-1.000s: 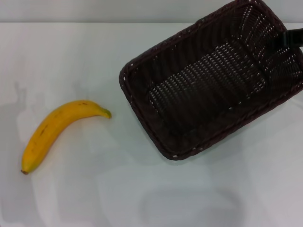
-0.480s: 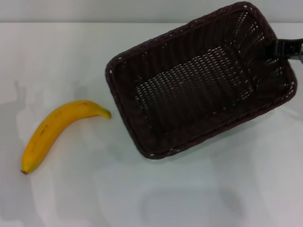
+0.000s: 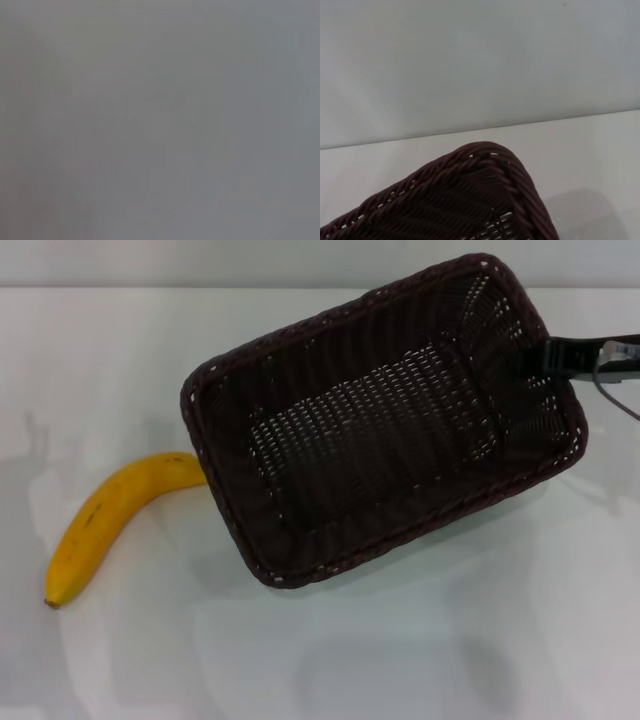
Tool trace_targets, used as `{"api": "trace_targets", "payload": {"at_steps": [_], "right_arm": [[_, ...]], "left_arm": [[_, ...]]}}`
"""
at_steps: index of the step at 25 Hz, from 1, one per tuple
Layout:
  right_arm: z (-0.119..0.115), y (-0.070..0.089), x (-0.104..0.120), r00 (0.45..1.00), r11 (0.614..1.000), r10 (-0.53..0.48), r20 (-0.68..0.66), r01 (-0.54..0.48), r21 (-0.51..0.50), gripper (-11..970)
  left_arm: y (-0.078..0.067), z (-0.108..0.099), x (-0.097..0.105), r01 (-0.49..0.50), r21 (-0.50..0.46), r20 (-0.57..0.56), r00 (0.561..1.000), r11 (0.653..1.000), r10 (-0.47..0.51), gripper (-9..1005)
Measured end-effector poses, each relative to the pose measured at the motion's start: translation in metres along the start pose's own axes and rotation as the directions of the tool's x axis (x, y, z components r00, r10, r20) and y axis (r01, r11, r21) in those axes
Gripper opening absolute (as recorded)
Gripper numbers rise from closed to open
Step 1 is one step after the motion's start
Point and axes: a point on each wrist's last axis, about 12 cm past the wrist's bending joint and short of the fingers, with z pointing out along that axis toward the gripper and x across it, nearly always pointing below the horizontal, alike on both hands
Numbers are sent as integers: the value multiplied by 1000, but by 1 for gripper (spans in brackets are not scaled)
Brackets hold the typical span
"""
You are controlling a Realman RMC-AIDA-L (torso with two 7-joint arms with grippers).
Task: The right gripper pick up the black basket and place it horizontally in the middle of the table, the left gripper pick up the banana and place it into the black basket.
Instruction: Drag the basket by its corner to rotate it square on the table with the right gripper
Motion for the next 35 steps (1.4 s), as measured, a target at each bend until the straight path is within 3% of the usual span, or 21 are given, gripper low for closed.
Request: {"api": "trace_targets", "payload": {"at_steps": [10, 35], "right_arm": [[2, 9, 4, 1000, 1000, -1, 30, 1, -10, 190], [5, 1, 7, 997, 1000, 13, 71, -14, 10, 213]], "left_arm": [[2, 1, 0, 1, 8, 3, 1000, 1000, -1, 884], [4, 2, 1, -1, 11, -12, 1000, 1000, 1, 884]]}}
